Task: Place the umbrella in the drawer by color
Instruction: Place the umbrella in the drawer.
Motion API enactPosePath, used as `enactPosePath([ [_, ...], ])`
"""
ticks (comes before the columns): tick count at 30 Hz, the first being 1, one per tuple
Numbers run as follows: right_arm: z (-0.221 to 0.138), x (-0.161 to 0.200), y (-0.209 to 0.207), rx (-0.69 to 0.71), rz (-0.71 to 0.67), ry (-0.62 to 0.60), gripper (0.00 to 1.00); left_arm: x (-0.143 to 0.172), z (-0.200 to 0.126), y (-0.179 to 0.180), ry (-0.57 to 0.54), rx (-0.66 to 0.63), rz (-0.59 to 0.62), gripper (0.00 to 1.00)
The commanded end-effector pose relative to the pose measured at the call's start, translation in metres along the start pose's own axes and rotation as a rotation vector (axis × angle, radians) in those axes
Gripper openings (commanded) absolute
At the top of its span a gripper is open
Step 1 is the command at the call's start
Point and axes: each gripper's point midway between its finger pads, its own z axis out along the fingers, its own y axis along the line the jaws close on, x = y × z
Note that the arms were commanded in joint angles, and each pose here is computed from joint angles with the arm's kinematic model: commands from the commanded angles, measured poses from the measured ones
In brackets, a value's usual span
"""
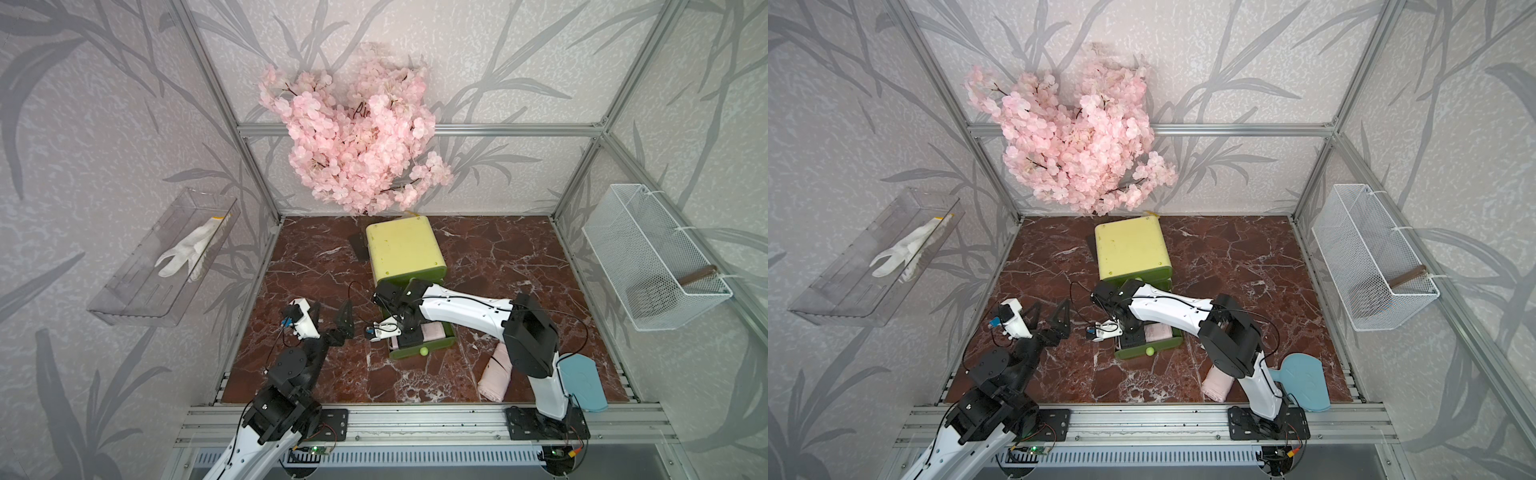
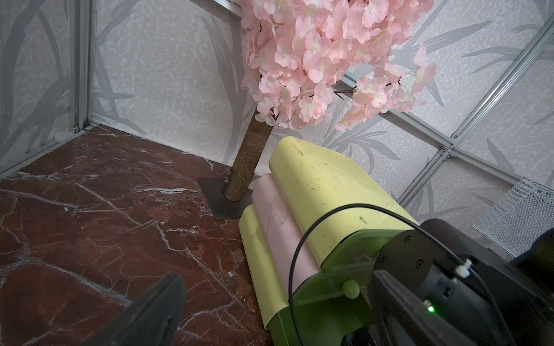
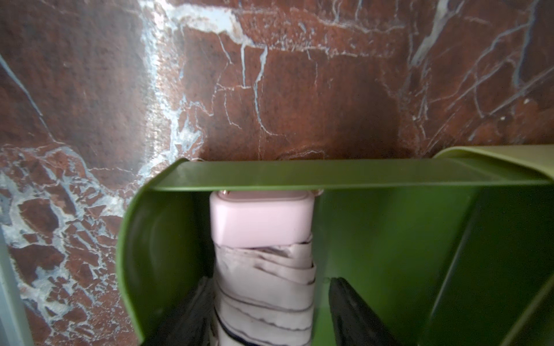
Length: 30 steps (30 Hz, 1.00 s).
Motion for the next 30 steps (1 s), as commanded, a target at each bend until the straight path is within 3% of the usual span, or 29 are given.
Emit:
enactPosePath([
  [1,-0.025,-0.002,-0.009,0.047,0.022,-0.039,0.69,0.004,0.001,0.002,0.003,-0.007,0.005,1.0],
  [10,-0.071,0.006,-0.017,0.146,0.094,-0.09,0.73,0.004,0.001,0.001,0.004,-0.001,0.003,1.0],
  [18,-0.133,0.028,-0.016,0.309,0.395,-0.236,0.75,0.005,0.003,-0.011,0.006,0.064,0.007,1.0],
  [20,-0.152,0.043,-0.017,0.391,0.522,-0.289,0.79,0.006,0.005,-0.02,0.015,0.106,0.011,1.0],
  [23,-0.182,0.085,-0.02,0.578,0.754,-0.356,0.99,0.009,0.01,-0.039,0.046,0.189,0.021,1.0],
  [26,-0.21,0.155,-0.016,0.752,1.115,-0.435,1.0,0.017,0.019,-0.068,0.126,0.298,0.033,1.0],
  [30,-0.183,0.226,0.026,0.564,1.597,-0.492,1.0,0.037,0.03,-0.098,0.267,0.37,0.102,1.0],
])
